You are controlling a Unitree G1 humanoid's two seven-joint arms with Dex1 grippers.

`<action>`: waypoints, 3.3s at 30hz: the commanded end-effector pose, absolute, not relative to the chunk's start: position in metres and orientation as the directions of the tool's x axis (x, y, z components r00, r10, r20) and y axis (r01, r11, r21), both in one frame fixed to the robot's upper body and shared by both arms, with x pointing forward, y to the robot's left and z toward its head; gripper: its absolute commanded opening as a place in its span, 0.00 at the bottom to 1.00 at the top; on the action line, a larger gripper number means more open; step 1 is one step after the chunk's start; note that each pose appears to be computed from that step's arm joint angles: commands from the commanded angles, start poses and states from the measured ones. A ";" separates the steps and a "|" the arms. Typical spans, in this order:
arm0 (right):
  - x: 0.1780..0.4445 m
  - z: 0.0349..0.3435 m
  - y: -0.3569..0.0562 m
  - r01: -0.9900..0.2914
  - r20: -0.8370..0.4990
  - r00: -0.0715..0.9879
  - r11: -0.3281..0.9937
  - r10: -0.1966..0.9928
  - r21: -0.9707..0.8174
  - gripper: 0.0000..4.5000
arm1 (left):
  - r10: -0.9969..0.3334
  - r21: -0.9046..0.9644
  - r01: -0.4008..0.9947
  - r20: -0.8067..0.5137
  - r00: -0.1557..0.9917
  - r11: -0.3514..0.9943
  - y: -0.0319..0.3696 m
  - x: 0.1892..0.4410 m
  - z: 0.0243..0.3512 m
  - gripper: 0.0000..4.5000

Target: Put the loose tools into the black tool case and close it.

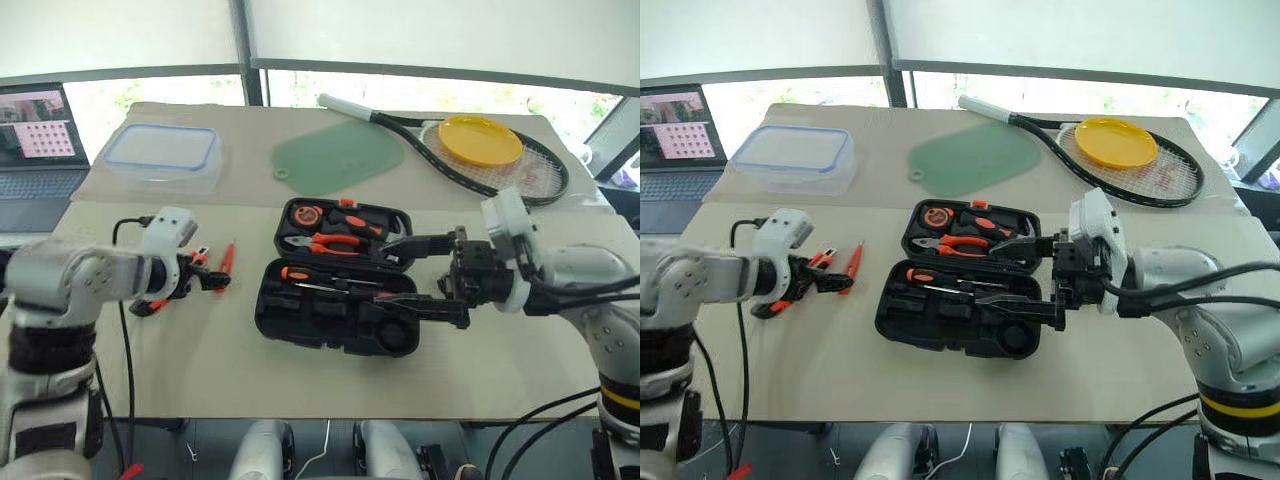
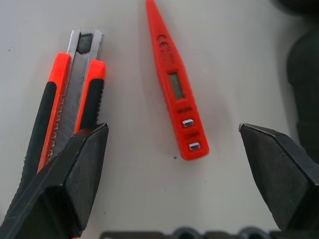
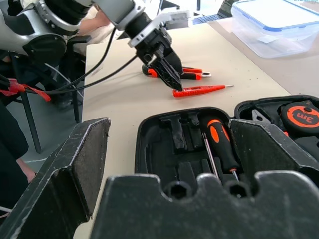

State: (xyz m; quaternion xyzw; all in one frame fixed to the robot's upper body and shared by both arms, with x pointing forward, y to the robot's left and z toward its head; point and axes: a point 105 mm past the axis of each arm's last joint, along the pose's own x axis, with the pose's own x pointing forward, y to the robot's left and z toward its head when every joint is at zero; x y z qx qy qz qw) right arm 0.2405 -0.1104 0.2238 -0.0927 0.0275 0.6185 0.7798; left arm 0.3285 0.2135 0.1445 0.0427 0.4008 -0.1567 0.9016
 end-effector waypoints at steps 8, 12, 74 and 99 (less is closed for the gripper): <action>0.230 0.236 -0.105 -0.946 -0.099 0.282 0.260 0.954 -0.193 0.99 | -0.263 -0.093 0.333 -0.815 0.516 0.939 0.188 0.351 0.132 1.00; 0.227 0.236 -0.105 -0.941 -0.092 0.297 0.275 0.950 -0.200 1.00 | -0.260 -0.094 0.344 -0.838 0.479 0.934 0.187 0.350 0.121 0.76; 0.209 0.232 -0.127 -0.884 -0.140 0.460 0.438 0.877 -0.160 1.00 | -0.458 0.063 0.963 -0.887 -0.066 -0.262 0.073 0.332 0.130 0.20; 0.210 0.229 -0.134 -0.879 -0.165 0.475 0.458 0.864 -0.134 1.00 | -0.874 0.181 0.983 -0.481 0.071 -0.020 0.085 0.327 0.141 0.01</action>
